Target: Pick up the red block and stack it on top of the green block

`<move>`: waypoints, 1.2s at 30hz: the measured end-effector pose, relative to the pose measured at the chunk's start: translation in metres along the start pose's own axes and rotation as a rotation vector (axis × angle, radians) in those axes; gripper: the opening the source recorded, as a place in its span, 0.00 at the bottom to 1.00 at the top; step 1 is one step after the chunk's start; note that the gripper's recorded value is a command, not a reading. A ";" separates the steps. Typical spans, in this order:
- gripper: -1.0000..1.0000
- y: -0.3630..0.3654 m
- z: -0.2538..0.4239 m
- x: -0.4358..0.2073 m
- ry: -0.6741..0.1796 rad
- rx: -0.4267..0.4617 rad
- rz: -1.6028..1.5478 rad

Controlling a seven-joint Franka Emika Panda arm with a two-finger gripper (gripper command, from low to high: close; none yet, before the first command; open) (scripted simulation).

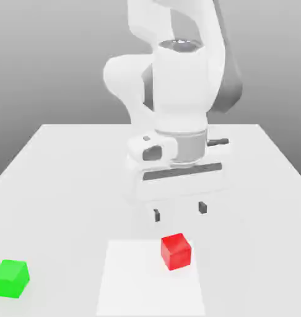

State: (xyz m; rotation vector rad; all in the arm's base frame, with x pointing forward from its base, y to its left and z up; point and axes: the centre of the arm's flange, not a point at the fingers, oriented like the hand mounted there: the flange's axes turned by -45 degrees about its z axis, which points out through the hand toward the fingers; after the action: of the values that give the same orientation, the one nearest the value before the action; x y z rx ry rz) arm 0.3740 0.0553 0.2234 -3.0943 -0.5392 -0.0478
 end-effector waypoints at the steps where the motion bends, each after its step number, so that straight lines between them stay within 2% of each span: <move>1: 0.50 -0.001 0.013 -0.005 -0.015 0.002 -0.005; 7: 0.50 -0.003 0.073 -0.011 -0.030 0.005 -0.011; 8: 0.00 -0.003 0.078 -0.012 -0.030 0.005 -0.011; 15: 0.00 -0.003 0.077 -0.012 -0.030 0.005 -0.012; 24: 0.00 0.008 0.012 0.007 -0.033 0.011 0.023; 26: 0.00 0.049 0.009 0.009 -0.034 0.013 0.133; 31: 0.00 0.211 -0.005 -0.016 -0.035 0.012 0.536; 36: 0.00 0.320 -0.008 -0.057 -0.030 -0.003 0.793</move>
State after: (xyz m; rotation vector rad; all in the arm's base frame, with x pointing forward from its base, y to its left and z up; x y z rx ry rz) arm 0.4283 -0.2652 0.2315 -3.0593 0.6970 0.0004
